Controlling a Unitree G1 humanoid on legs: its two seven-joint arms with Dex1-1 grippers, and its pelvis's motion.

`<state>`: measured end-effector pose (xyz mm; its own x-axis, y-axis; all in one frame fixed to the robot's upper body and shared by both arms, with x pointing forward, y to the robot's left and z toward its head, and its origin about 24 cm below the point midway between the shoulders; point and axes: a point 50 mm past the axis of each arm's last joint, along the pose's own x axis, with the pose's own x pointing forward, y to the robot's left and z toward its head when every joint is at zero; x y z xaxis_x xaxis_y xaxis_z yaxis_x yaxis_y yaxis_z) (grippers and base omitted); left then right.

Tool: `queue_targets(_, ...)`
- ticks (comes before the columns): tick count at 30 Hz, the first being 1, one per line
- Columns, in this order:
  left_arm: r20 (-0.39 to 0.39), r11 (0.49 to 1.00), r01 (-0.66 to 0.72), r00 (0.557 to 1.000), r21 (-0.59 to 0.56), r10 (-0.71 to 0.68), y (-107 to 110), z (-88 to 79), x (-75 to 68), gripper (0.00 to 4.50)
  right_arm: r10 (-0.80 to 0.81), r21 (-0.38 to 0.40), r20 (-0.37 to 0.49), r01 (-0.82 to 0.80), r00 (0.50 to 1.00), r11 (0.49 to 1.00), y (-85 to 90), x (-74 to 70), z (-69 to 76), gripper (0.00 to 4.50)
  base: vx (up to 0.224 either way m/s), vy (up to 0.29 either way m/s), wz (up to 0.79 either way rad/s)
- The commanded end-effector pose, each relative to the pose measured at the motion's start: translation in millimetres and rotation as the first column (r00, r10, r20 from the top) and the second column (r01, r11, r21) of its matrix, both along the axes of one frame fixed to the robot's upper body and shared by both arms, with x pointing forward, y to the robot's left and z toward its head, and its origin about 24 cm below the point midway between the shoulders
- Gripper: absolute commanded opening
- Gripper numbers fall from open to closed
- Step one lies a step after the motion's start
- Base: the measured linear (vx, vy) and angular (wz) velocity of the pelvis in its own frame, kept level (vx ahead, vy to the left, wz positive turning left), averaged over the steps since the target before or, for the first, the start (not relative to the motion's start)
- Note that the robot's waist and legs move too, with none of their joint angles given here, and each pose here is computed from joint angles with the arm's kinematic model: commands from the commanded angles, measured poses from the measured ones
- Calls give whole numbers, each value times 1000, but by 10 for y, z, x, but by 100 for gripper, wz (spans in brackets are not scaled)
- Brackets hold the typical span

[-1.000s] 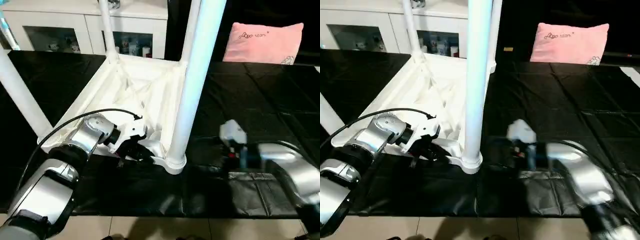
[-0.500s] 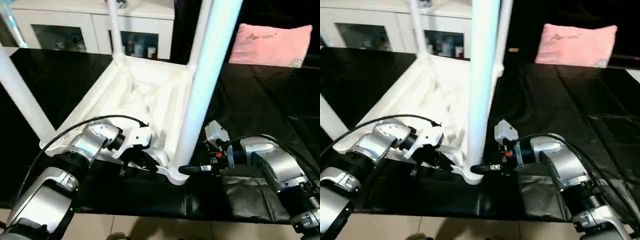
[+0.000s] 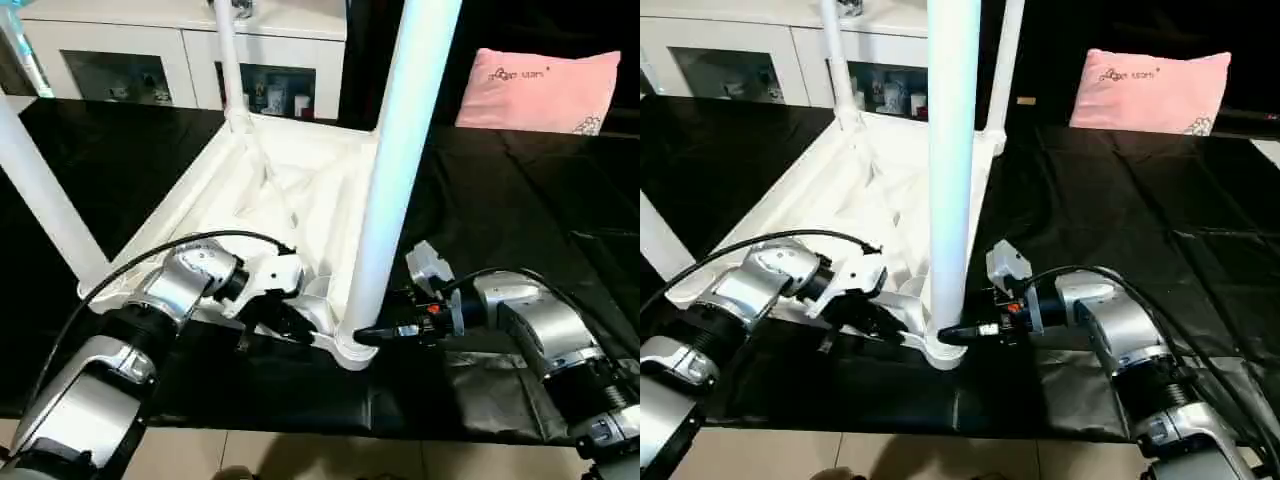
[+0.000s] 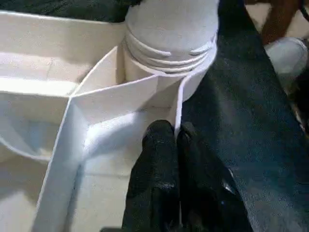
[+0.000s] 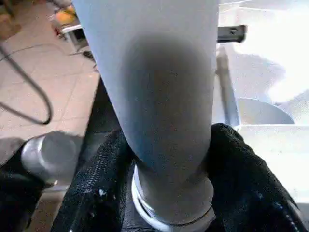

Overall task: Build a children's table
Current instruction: Rotate leg to tighten

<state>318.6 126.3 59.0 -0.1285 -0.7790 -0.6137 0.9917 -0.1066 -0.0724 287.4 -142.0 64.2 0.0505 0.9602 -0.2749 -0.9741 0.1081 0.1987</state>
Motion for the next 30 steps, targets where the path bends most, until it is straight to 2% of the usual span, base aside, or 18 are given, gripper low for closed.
queue_targets(1, -8, 982, -188, 982, -21, 188, -17, -83, 43, 0, -78, 55, 23, 76, 997, 996, 68, -8, 42, 202, 0, 0, 0)
queue_targets(4, -39, 940, -330, 944, -93, 327, -89, -24, 85, 0, -262, 6, 48, 263, 964, 965, 74, 17, -47, 200, 0, 0, 0)
queue_targets(7, -73, 886, -440, 898, -145, 434, -182, 36, 104, 0, -438, -7, 37, 438, 898, 899, 94, 49, -121, 198, 0, 0, 0)
queue_targets(10, -66, 835, -520, 853, -179, 517, -324, 67, 107, 0, -613, -13, 15, 614, 790, 790, 170, 124, -167, 196, 0, 0, 0)
queue_targets(11, -66, 835, -520, 853, -179, 517, -324, 67, 107, 0, -613, -13, 15, 614, 790, 790, 170, 124, -167, 196, 0, 0, 0)
queue_targets(12, -44, 786, -586, 806, -196, 590, -437, 78, 151, 0, -720, -37, 3, 720, 694, 693, 257, 199, -183, 196, 0, 0, 0)
queue_targets(13, -42, 781, -592, 801, -198, 597, -446, 79, 156, 0, -727, -38, 5, 726, 687, 686, 265, 205, -182, 196, 0, 0, 0)
queue_targets(14, -27, 735, -644, 756, -213, 654, -525, 93, 201, 0, -782, -53, 25, 782, 623, 622, 341, 258, -175, 196, 0, 0, 0)
queue_targets(16, -14, 717, -660, 738, -224, 675, -597, 111, 236, 0, -817, -55, 49, 818, 574, 572, 398, 317, -151, 196, 0, 0, 0)
queue_targets(18, 4, 717, -660, 735, -222, 678, -629, 126, 250, 0, -831, -37, 30, 831, 556, 555, 439, 345, -120, 196, 0, 0, 0)
queue_targets(20, 57, 730, -652, 737, -203, 674, -591, 126, 285, 0, -819, -12, 39, 819, 573, 573, 464, 339, -77, 265, 0, 0, 0)
queue_targets(22, 78, 745, -639, 747, -190, 660, -563, 118, 286, 0, -816, -7, 35, 817, 577, 577, 448, 322, -76, 268, 0, 0, 0)
queue_targets(23, 78, 745, -639, 747, -190, 660, -563, 118, 286, 0, -816, -7, 35, 817, 577, 577, 448, 322, -76, 287, 0, 0, 0)
queue_targets(26, 111, 780, -608, 774, -148, 624, -439, 87, 285, 0, -806, 8, 53, 807, 589, 590, 309, 266, -60, 307, 0, 0, 0)
queue_targets(28, 117, 822, -555, 814, -128, 568, -365, 72, 264, 0, -768, 21, 65, 768, 638, 640, 195, 211, -46, 319, 0, 0, 0)
queue_targets(29, 116, 827, -548, 820, -124, 561, -353, 69, 260, 0, -761, 24, 67, 761, 646, 648, 179, 202, -43, 343, 0, 0, 0)
queue_targets(30, 125, 854, -506, 846, -122, 519, -327, 69, 243, 0, -743, 21, 81, 744, 664, 668, 105, 187, -40, 350, 0, 0, 0)
